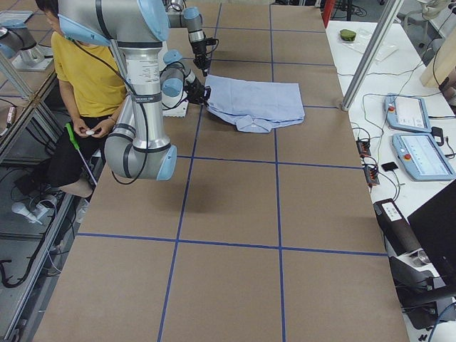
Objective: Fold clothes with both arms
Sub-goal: 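Lift the near edge with both grippers and fold it over toward the collar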
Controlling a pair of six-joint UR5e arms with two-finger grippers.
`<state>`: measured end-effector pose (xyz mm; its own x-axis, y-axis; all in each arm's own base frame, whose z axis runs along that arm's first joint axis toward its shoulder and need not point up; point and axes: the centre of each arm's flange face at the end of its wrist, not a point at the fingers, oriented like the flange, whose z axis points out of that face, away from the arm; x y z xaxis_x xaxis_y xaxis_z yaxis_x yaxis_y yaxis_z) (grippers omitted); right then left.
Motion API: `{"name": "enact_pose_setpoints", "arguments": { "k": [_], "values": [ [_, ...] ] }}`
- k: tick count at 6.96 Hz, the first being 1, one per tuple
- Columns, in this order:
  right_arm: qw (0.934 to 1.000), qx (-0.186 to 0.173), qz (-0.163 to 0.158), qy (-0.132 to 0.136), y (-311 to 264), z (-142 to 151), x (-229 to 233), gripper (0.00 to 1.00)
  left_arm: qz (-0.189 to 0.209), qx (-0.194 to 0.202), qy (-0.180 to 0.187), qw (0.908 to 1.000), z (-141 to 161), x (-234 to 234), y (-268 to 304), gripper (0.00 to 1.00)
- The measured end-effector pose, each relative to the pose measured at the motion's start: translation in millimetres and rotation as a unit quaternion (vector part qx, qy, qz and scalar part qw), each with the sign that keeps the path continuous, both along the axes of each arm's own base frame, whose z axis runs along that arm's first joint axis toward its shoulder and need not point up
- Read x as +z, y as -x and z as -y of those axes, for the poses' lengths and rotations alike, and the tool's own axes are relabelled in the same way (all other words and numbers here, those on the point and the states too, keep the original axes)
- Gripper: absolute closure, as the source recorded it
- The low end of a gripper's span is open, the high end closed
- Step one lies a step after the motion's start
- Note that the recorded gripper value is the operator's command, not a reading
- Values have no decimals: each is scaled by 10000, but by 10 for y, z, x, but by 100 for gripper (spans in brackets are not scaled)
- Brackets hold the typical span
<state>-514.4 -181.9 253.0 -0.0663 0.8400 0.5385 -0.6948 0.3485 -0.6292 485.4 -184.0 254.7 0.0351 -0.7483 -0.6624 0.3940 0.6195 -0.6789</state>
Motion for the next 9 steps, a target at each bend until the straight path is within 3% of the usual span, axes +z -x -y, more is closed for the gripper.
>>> {"name": "enact_pose_setpoints", "arguments": {
  "k": [3, 5, 7, 9],
  "values": [
    [9992, 13, 397, -12, -654, -25, -373, 100, -179, -11, 66, 9998, -38, -539, 550, 100],
    [9983, 219, 533, -22, -1136, 138, -673, 100, -313, -42, 58, 9995, 91, -795, 894, 100],
    [9957, 703, 605, 74, -1316, 717, -834, 100, -291, -214, -138, 9993, 790, -912, 1152, 100],
    [9949, 907, 371, 242, -1173, 1625, -928, 100, 39, -404, -441, 9982, 1545, -867, 1149, 100]
  ]
}}
